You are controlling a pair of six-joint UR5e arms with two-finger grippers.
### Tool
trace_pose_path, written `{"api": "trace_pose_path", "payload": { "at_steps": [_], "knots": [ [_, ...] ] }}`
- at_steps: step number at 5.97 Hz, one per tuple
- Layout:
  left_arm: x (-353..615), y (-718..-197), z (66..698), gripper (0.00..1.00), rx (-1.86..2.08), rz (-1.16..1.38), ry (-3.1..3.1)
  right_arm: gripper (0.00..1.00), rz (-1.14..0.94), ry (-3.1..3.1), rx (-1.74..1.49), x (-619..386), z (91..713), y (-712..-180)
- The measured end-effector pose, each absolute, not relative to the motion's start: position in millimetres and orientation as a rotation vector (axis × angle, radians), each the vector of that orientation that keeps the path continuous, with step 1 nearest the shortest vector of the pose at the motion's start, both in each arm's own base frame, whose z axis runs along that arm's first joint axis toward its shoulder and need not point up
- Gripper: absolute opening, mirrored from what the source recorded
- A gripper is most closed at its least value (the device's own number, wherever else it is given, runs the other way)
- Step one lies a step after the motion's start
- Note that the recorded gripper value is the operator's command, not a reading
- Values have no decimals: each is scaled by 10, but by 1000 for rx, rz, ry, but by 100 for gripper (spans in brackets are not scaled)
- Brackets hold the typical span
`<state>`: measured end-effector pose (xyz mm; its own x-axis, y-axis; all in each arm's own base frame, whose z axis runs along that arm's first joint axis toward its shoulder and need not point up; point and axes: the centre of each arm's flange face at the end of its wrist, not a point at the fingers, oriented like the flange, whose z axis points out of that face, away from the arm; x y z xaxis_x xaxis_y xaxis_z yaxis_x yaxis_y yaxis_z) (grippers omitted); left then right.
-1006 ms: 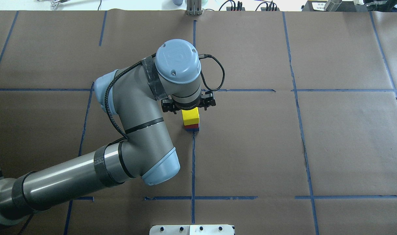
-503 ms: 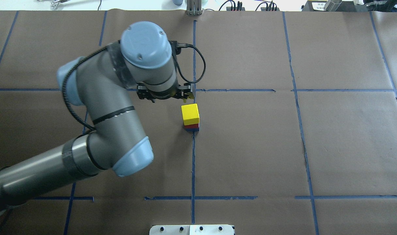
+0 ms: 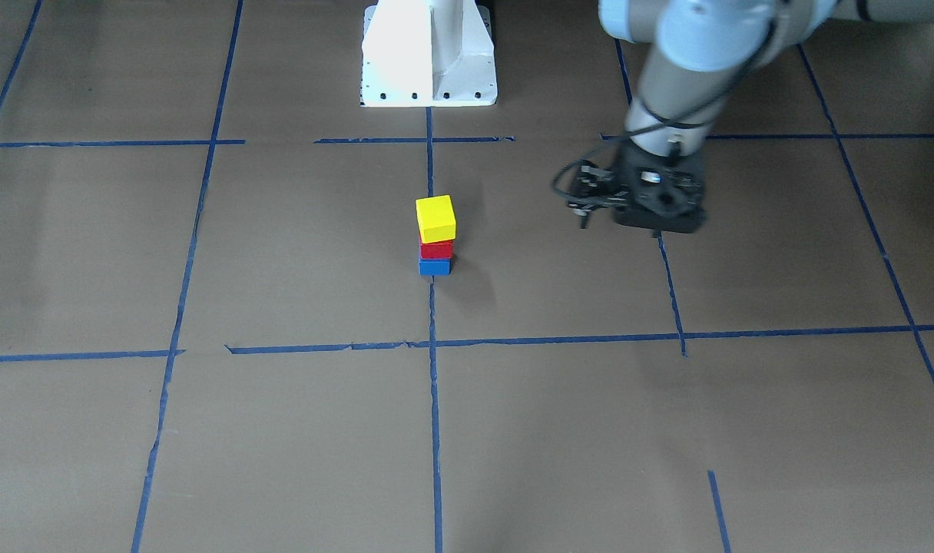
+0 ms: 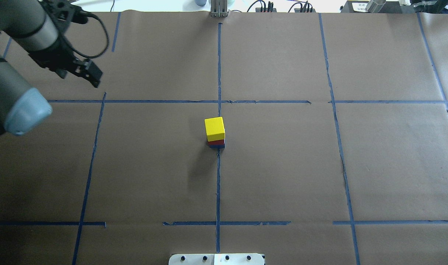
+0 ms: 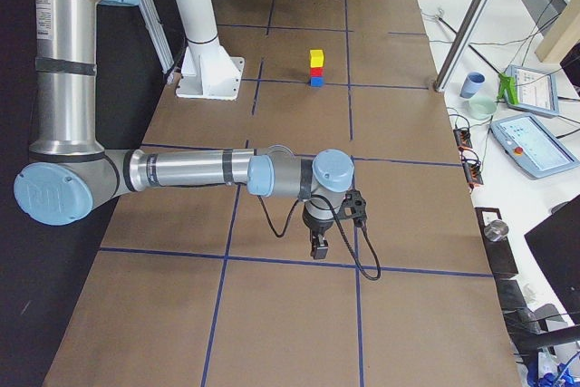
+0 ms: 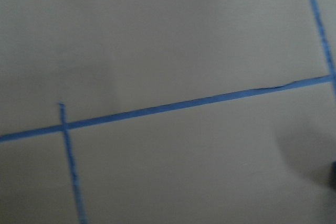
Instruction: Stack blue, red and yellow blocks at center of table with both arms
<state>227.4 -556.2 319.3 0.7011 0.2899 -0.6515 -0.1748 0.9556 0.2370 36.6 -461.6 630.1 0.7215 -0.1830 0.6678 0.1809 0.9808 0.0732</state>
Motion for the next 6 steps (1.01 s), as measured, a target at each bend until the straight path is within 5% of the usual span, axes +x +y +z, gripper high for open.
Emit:
{"api": "trace_pose_path", "payload": {
  "at_steps": [3,6],
  "knots": [
    [75,-5525,4910,100,133,238,702,100,-209,-738,24,364,6340,-4645],
    [-539,-4702,6039,100,-5,137,741,100,-209,-738,26,366,6350,-4649]
  ]
}}
